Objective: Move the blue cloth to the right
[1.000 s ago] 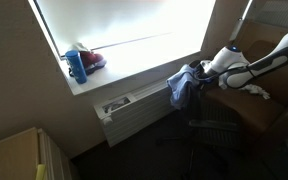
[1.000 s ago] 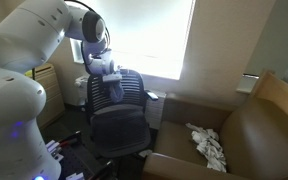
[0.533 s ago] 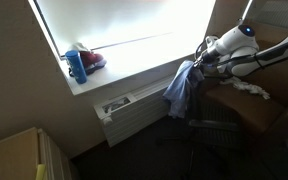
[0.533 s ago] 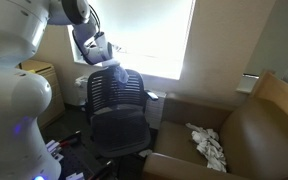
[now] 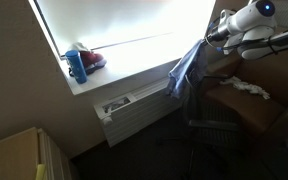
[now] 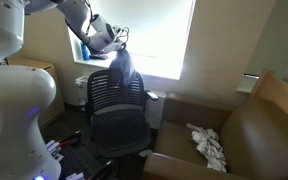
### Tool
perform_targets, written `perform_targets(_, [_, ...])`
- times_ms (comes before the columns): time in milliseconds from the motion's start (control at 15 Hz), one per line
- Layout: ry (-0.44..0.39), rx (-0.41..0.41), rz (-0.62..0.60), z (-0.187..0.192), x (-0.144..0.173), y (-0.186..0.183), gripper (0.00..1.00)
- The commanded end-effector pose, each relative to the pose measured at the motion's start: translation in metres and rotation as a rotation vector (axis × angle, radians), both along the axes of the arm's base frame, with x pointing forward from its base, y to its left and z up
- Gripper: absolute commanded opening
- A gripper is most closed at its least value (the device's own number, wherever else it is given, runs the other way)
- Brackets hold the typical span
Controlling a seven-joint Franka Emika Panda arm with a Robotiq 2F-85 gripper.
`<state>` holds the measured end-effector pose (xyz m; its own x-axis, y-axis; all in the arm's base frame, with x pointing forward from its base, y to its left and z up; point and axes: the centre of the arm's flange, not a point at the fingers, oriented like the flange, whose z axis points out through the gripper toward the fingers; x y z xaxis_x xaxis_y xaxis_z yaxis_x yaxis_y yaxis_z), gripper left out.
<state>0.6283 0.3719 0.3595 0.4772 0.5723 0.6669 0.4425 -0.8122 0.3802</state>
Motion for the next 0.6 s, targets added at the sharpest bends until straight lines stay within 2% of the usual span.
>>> perform_targets(0, [0.014,-0.003,-0.093,-0.005,-0.008,-0.035,0.01])
perform_targets(133, [0.161,-0.025,-0.079,-0.033,-0.008,-0.047,0.01])
perform_targets(333, [0.311,-0.011,-0.078,-0.076,-0.019,-0.052,0.01])
perform_targets(533, [0.476,-0.011,-0.11,-0.098,-0.026,-0.052,0.01])
